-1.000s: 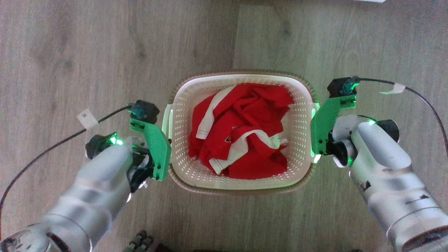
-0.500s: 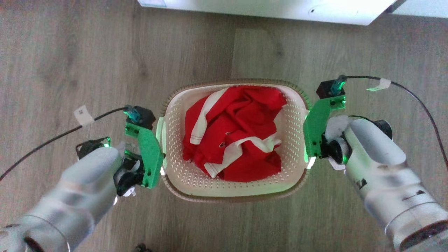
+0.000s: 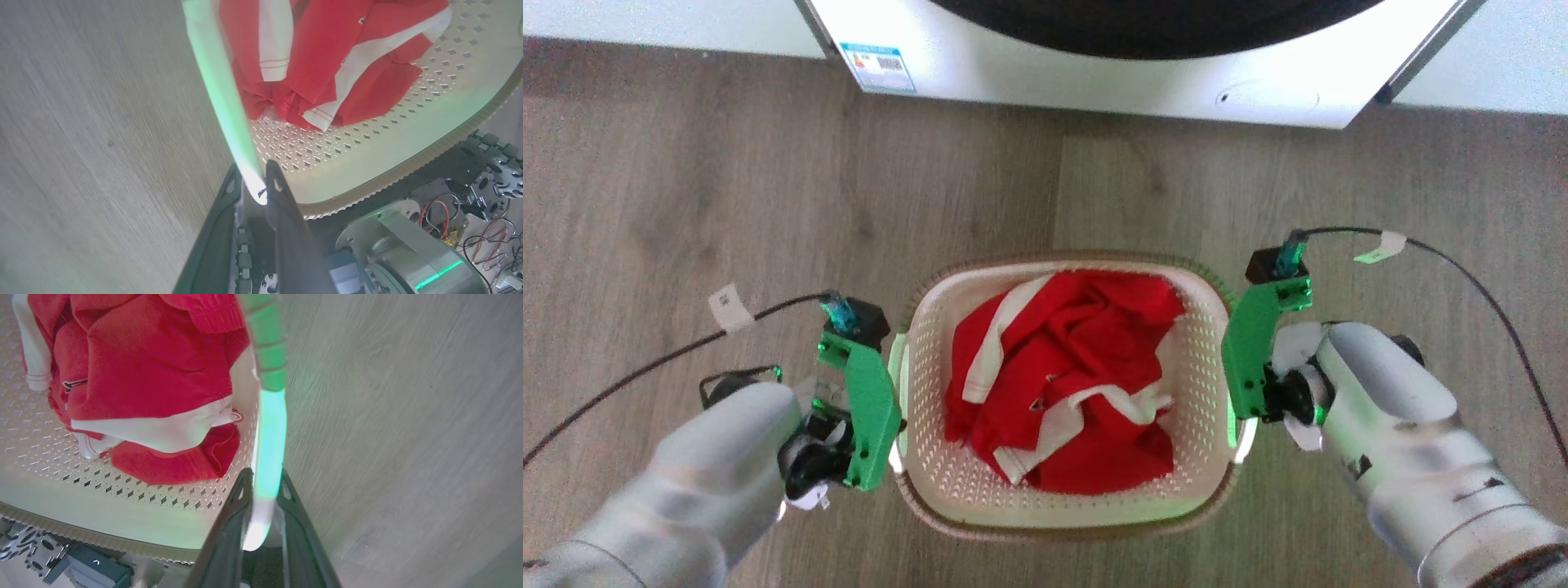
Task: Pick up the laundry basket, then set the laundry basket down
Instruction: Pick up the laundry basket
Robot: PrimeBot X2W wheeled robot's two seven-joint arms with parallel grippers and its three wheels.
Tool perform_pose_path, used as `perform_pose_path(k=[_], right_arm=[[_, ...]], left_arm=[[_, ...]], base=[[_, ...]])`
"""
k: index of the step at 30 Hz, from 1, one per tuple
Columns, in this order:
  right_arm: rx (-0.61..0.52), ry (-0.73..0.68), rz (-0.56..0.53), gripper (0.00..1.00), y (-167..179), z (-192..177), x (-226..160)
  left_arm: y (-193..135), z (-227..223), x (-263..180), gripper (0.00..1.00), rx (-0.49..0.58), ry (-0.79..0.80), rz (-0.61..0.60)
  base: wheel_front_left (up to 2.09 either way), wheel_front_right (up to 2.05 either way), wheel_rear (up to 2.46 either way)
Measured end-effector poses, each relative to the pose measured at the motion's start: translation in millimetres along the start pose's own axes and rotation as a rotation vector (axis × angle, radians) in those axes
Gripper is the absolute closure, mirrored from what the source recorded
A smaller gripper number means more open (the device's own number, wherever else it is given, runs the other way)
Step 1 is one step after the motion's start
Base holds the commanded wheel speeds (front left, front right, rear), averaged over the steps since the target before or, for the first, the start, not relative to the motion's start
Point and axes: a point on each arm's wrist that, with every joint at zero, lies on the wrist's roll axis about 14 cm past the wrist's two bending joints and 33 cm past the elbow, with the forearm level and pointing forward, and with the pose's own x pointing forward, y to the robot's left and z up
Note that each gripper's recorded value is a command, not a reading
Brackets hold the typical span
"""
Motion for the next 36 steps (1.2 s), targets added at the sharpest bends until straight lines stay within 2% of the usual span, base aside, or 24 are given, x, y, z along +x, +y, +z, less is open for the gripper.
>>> perform_pose_path(k=[19,36], right_arm=[[-0.025,0.062,0.029,1.00,31.4,-31.8,-41.7],[-0.012,0.088,0.029,1.00,31.1,-45.5,-45.7]], left_arm=[[-23.4,-34.3,-37.8,1.00,-0.009,0.055,-0.049],[-29.9,-42.4,-39.0,1.00,-0.004,0.086,-0.073]], base=[[0.00,0.00,0.00],[0.00,0.00,0.00]])
